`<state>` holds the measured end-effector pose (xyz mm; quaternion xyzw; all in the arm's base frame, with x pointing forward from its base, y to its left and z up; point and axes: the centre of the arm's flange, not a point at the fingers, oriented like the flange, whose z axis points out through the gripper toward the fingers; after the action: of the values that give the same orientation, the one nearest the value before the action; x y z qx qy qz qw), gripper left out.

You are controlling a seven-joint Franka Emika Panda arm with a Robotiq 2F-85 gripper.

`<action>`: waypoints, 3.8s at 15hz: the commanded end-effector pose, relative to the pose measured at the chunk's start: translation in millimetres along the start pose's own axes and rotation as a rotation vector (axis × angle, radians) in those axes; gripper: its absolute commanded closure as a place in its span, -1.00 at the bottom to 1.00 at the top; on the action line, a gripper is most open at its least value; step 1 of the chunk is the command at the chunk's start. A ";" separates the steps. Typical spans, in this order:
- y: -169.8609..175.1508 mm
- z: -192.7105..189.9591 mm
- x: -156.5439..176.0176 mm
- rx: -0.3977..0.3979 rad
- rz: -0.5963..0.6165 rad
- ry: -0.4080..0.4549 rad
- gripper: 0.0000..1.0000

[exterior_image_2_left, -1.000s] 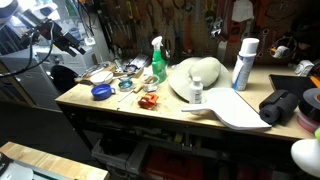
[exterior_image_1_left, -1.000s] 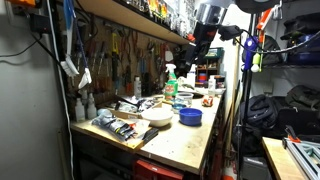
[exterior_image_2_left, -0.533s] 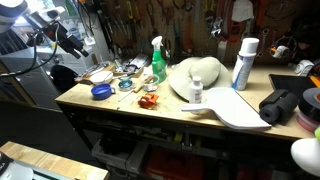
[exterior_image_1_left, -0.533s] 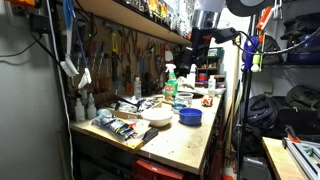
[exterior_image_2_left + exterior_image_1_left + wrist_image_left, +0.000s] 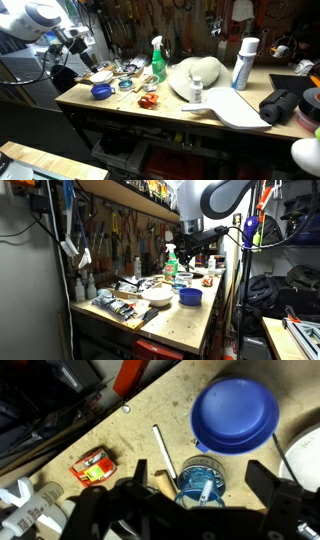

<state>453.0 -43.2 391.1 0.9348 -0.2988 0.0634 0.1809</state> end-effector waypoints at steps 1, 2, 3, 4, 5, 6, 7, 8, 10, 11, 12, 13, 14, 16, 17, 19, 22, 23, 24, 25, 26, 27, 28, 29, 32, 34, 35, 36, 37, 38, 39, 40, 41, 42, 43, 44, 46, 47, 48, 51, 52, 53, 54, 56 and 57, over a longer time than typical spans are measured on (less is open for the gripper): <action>-1.4 4.2 6.5 -0.008 0.026 -0.021 -1.00; -2.6 7.1 12.0 -0.010 0.039 -0.032 -1.00; -3.4 8.4 15.5 -0.012 0.047 -0.039 -1.00; -4.1 8.7 16.9 -0.014 0.052 -0.042 -1.00; -4.5 8.6 16.9 -0.014 0.053 -0.042 -1.00; -8.7 11.0 24.2 0.013 0.092 -0.073 -1.00; -9.9 13.2 31.6 0.056 0.113 -0.120 -1.00; -11.3 18.7 39.9 0.082 0.163 -0.130 -1.00; -10.9 29.2 55.1 0.130 0.218 -0.171 -1.00; -10.3 35.1 62.8 0.148 0.248 -0.185 -1.00; -11.1 41.9 70.7 0.164 0.281 -0.186 -1.00; -11.4 47.7 76.9 0.181 0.303 -0.192 -1.00; -12.7 52.7 82.5 0.203 0.315 -0.193 -1.00; -15.6 63.0 95.1 0.236 0.336 -0.192 -1.00; -17.5 66.5 100.5 0.251 0.336 -0.195 -1.00; -18.7 72.6 111.0 0.284 0.306 -0.204 -1.00; -11.0 80.3 128.2 0.328 0.247 -0.213 -1.00; -7.2 83.1 133.3 0.335 0.236 -0.207 -1.00; -4.3 84.9 138.4 0.338 0.227 -0.199 -1.00; -1.0 86.9 142.4 0.339 0.215 -0.192 -1.00; 2.4 88.5 145.2 0.338 0.198 -0.185 -1.00; 4.1 90.2 146.4 0.337 0.184 -0.184 -1.00; 4.9 91.5 145.8 0.335 0.167 -0.180 -1.00; 5.1 93.0 145.6 0.334 0.153 -0.178 -0.98; 3.3 98.1 142.7 0.330 0.124 -0.178 -0.36; 2.9 100.5 143.0 0.329 0.117 -0.180 -0.04; 2.8 101.3 143.0 0.329 0.113 -0.180 0.13; 2.9 101.9 143.0 0.329 0.112 -0.181 0.27; 2.9 102.7 143.2 0.327 0.111 -0.181 0.44; 3.1 103.3 143.3 0.326 0.112 -0.182 0.58; 3.3 103.9 143.3 0.324 0.112 -0.181 0.75; 3.6 104.2 143.7 0.323 0.113 -0.181 0.86; 3.9 104.0 144.0 0.323 0.113 -0.180 0.90; 4.5 103.5 144.4 0.323 0.115 -0.178 0.97; 7.3 100.0 145.1 0.328 0.122 -0.171 0.87; 11.0 94.6 146.1 0.338 0.129 -0.161 0.85; 25.3 77.1 149.6 0.368 0.149 -0.131 0.86; 36.4 66.2 149.1 0.395 0.157 -0.129 0.86; 48.3 56.0 145.5 0.423 0.154 -0.134 0.86; 86.2 32.2 124.3 0.480 0.111 -0.183 0.86; 97.6 27.5 112.6 0.483 0.088 -0.225 0.86; 106.6 23.1 102.3 0.486 0.068 -0.260 0.86; 114.1 20.4 90.7 0.482 0.048 -0.303 0.86; 116.6 13.6 67.3 0.479 0.005 -0.388 0.86; 108.1 9.3 55.0 0.467 -0.010 -0.408 0.86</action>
<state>471.2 -184.8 425.4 0.9434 -0.3174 -0.0232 -0.0931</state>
